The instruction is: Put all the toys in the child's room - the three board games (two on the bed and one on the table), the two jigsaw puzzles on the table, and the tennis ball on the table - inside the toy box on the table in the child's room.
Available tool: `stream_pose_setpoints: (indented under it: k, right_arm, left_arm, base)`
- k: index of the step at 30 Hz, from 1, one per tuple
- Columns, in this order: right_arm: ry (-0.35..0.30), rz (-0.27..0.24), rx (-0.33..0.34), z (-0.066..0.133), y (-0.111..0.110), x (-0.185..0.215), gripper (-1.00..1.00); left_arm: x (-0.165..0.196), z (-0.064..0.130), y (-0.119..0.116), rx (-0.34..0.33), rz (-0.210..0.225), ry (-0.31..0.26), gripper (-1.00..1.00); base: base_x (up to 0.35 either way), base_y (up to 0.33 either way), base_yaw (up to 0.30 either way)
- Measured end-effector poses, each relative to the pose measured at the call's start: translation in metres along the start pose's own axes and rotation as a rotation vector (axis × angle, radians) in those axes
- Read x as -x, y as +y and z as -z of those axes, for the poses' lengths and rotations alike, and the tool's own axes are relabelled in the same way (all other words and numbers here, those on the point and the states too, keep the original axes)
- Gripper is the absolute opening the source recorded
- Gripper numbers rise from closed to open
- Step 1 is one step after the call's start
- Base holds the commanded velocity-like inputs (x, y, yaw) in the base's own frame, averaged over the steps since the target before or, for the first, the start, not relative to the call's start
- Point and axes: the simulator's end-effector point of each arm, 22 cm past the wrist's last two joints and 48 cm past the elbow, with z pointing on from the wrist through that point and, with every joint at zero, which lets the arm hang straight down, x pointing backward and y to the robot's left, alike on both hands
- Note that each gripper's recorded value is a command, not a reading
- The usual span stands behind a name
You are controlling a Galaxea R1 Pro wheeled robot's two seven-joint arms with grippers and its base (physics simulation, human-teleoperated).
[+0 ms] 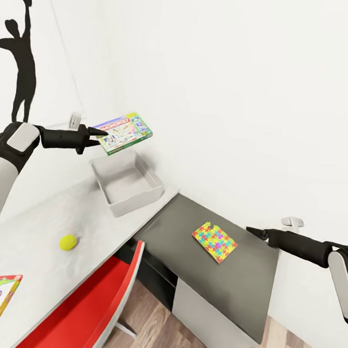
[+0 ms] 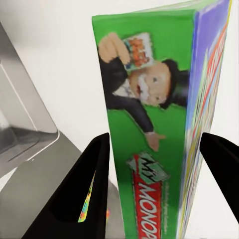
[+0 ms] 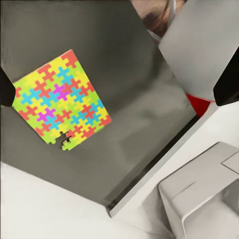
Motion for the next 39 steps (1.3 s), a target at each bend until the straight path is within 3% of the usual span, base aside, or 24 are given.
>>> stream_pose_setpoints:
  k: [5, 17, 30, 39]
  right_arm:
    - [0.007, 0.002, 0.008, -0.002, 0.003, -0.003, 1.0]
    - [0.022, 0.013, 0.018, -0.006, 0.008, -0.006, 1.0]
    - [0.021, 0.011, 0.025, -0.006, 0.01, -0.006, 1.0]
    - [0.015, 0.009, 0.023, -0.004, 0.009, -0.004, 1.0]
  left_arm:
    - [0.003, 0.003, 0.01, 0.052, -0.001, -0.002, -1.0]
    - [-0.002, 0.034, 0.074, 0.203, -0.017, 0.012, -1.0]
    - [-0.011, 0.047, 0.104, 0.25, 0.0, 0.021, -1.0]
    - [-0.015, 0.048, 0.109, 0.253, 0.007, 0.023, -1.0]
  base:
    - [0.0, 0.0, -0.115]
    - [0.019, 0.0, -0.021]
    - [0.078, 0.0, -0.007]
    - [0.003, 0.0, -0.01]
